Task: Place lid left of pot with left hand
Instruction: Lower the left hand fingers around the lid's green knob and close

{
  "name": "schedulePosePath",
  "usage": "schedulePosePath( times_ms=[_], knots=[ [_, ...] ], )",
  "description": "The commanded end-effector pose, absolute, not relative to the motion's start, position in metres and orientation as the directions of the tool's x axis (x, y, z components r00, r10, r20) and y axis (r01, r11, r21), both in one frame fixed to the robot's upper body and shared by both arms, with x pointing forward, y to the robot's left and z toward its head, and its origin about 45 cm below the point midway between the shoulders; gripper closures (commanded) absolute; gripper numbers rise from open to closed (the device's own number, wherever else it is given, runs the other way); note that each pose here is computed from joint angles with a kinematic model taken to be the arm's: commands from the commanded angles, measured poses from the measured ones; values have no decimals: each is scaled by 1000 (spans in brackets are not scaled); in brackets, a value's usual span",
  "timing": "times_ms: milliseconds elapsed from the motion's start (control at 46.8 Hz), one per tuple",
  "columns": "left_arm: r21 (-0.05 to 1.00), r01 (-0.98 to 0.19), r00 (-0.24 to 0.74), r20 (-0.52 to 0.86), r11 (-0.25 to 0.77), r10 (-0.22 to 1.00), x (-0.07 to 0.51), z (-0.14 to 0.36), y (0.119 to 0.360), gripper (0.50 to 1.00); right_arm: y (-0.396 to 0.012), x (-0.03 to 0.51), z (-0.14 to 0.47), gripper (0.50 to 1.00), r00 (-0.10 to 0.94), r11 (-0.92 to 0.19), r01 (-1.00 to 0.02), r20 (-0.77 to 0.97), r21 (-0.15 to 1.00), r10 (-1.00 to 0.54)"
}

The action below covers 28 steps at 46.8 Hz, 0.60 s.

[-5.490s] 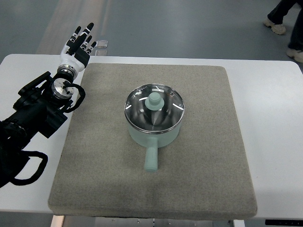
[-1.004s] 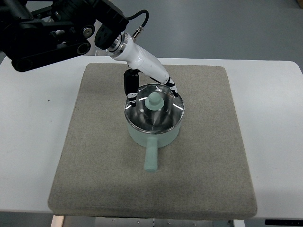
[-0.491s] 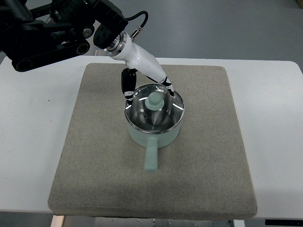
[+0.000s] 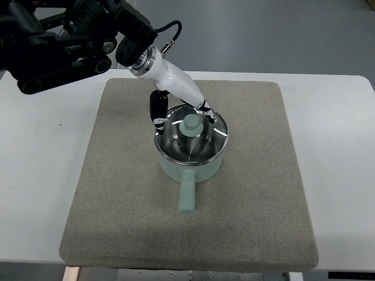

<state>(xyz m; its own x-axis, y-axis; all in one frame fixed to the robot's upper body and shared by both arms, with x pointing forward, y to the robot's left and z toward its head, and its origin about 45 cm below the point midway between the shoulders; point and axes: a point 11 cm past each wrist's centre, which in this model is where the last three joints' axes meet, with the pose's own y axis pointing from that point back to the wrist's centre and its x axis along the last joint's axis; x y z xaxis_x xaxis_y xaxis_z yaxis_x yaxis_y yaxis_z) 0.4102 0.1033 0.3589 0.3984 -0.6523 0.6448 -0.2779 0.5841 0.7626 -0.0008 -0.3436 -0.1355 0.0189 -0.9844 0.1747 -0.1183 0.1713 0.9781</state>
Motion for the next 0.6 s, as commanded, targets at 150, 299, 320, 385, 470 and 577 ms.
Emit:
schedulePosePath(
  times_ms=[150, 299, 320, 385, 470, 577],
  knots=[
    [768, -285, 387, 639, 573, -665, 412, 357, 101, 677, -344, -1, -135, 579, 19, 171, -118, 175, 978, -984],
    [771, -286, 380, 637, 570, -671, 414, 355, 97, 716, -344, -1, -135, 579, 19, 171, -118, 175, 978, -984],
    [771, -285, 382, 636, 569, -671, 414, 354, 97, 716, -344, -1, -135, 579, 19, 171, -118, 175, 978, -984],
    [773, -280, 384, 634, 570, -671, 413, 352, 96, 718, -344, -1, -135, 579, 19, 171, -118, 175, 978, -984],
    [774, -273, 384, 633, 572, -673, 412, 350, 94, 718, -344, -1, -135, 579, 19, 171, -118, 175, 978, -984],
    [771, -273, 384, 635, 575, -670, 412, 351, 94, 718, -344, -1, -135, 576, 19, 171, -118, 175, 978, -984]
  ],
)
